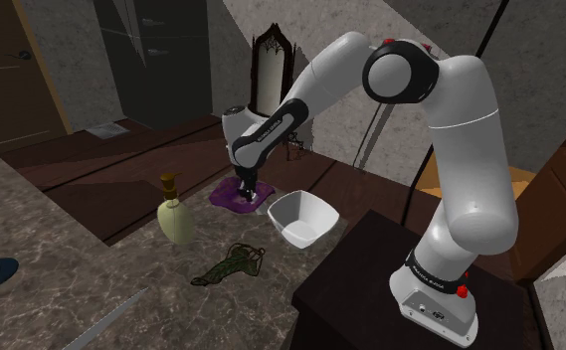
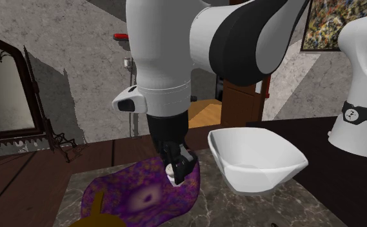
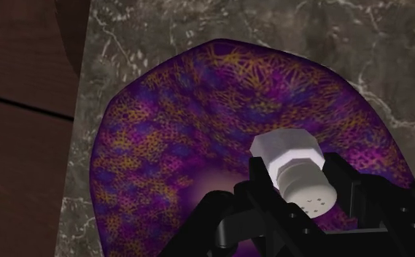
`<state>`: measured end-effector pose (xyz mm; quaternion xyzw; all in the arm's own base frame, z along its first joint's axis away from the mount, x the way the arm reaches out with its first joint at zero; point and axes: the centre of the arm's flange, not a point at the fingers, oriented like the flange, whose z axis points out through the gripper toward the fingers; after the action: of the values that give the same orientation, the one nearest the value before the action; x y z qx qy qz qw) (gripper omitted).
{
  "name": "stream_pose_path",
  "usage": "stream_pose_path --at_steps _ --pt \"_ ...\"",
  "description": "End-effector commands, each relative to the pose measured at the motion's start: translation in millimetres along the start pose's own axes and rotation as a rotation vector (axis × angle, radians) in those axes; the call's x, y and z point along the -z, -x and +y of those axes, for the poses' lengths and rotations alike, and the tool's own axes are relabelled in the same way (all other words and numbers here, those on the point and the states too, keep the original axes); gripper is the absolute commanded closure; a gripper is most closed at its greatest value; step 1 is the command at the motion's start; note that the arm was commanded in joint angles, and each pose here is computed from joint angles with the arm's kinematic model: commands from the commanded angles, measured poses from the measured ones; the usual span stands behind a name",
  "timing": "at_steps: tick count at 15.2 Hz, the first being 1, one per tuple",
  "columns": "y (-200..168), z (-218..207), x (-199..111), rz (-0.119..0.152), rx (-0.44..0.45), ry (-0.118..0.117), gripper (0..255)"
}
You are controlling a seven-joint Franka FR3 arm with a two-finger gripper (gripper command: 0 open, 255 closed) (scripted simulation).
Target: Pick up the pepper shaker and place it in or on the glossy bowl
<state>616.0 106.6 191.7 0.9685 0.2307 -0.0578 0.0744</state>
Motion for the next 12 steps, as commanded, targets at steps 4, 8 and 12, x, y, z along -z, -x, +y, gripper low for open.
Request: stream_pose_path --at_steps 4,8,12 --pt "2.3 1.6 15.5 0.0 0.001 0.0 255" --pt "5.4 4.1 36.3 0.0 0.001 0.0 255" --pt "8.4 6.5 57.0 0.0 0.001 0.0 255"
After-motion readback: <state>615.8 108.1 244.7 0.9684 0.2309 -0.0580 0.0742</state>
